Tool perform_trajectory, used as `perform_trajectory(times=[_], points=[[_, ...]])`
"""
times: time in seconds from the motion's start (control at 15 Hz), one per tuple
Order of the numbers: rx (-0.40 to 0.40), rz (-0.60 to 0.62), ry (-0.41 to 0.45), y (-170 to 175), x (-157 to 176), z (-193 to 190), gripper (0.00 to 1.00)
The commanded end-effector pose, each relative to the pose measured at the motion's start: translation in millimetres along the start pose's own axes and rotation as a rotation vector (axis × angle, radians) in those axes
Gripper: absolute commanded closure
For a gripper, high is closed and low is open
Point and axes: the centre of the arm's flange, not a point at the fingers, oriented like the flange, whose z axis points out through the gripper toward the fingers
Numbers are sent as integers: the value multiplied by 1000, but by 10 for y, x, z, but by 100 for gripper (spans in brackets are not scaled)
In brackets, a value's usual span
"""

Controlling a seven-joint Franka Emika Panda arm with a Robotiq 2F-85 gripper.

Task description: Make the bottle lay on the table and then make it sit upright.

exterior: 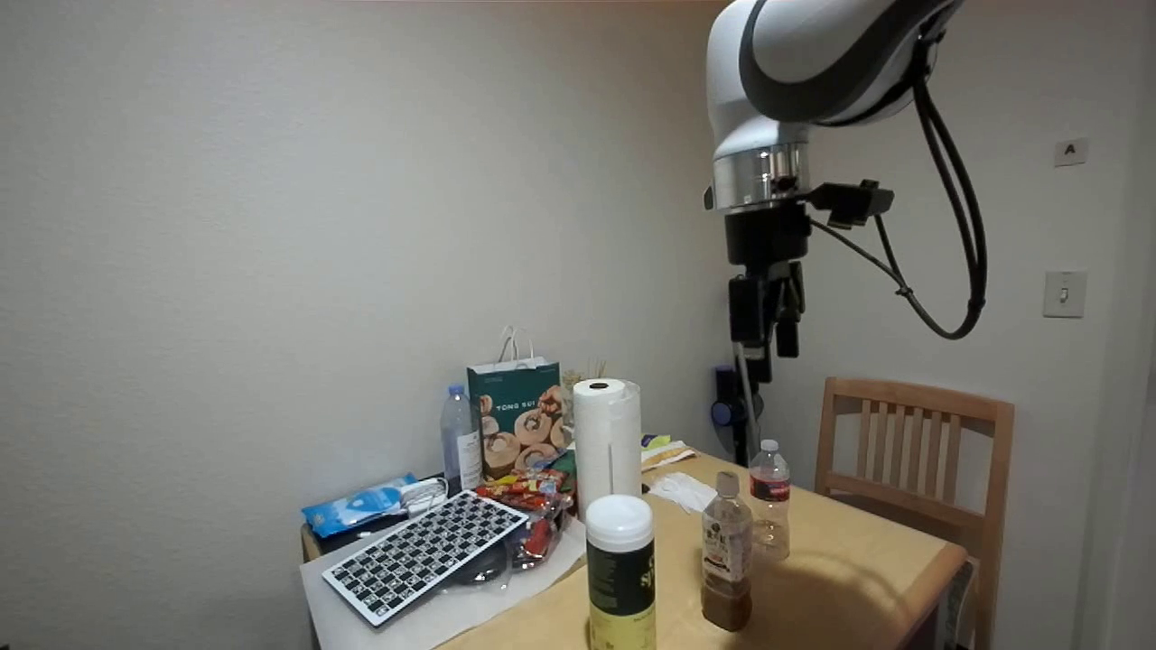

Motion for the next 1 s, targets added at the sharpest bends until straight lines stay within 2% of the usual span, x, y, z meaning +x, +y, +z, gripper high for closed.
perform_trajectory(times=[0.0,0.33,0.73,0.93], points=[[-1,0,-7,4,38,28,0],[1,-1,-13,27,89,68,0],[92,134,-182,494,37,897,0],[103,185,-251,847,-27,1370,0]])
